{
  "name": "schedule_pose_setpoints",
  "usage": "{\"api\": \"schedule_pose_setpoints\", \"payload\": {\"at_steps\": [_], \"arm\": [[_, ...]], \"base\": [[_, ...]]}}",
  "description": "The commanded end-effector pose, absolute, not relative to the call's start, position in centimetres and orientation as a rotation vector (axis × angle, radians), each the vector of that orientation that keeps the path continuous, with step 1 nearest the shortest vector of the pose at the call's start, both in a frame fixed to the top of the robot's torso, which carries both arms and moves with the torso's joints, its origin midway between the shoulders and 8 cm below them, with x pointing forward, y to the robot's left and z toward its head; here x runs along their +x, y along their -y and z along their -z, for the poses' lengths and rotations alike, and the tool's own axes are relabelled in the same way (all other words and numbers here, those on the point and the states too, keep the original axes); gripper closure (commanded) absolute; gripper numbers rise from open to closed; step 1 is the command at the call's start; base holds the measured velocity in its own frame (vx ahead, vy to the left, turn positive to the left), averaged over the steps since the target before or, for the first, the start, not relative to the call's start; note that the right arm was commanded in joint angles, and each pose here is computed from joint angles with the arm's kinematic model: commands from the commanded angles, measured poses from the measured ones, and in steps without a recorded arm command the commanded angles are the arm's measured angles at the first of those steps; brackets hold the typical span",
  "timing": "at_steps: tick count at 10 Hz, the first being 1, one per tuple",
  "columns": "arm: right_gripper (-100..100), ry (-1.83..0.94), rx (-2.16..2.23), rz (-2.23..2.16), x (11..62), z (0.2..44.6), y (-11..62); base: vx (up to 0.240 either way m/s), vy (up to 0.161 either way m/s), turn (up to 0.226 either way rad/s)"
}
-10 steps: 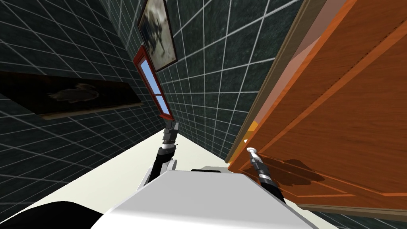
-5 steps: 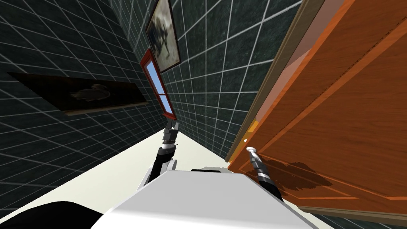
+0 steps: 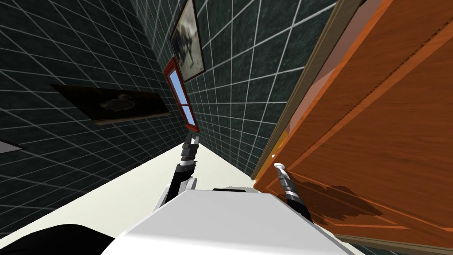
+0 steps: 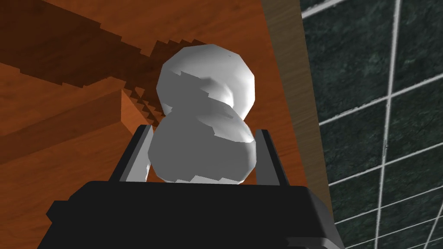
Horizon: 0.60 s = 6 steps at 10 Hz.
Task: Pull the door open
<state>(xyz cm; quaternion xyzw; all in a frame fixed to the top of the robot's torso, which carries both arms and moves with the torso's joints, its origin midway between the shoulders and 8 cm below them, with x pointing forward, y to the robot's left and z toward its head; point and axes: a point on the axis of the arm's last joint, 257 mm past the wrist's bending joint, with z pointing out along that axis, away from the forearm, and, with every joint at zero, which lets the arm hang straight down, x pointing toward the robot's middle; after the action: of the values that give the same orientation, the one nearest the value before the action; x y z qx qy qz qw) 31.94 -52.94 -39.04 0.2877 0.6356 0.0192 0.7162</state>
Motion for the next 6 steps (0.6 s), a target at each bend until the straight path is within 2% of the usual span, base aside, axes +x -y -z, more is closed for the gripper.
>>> {"api": "schedule_pose_setpoints", "payload": {"at_steps": [1,6], "arm": [[100,-1.380,0.687,-0.075,31.95,38.92,53.32],[100,-1.325,0.780,-0.154,32.30,38.85,53.37]], "base": [[-0.072,-0.024,0.077],[-0.053,-0.019,0.058]]}}
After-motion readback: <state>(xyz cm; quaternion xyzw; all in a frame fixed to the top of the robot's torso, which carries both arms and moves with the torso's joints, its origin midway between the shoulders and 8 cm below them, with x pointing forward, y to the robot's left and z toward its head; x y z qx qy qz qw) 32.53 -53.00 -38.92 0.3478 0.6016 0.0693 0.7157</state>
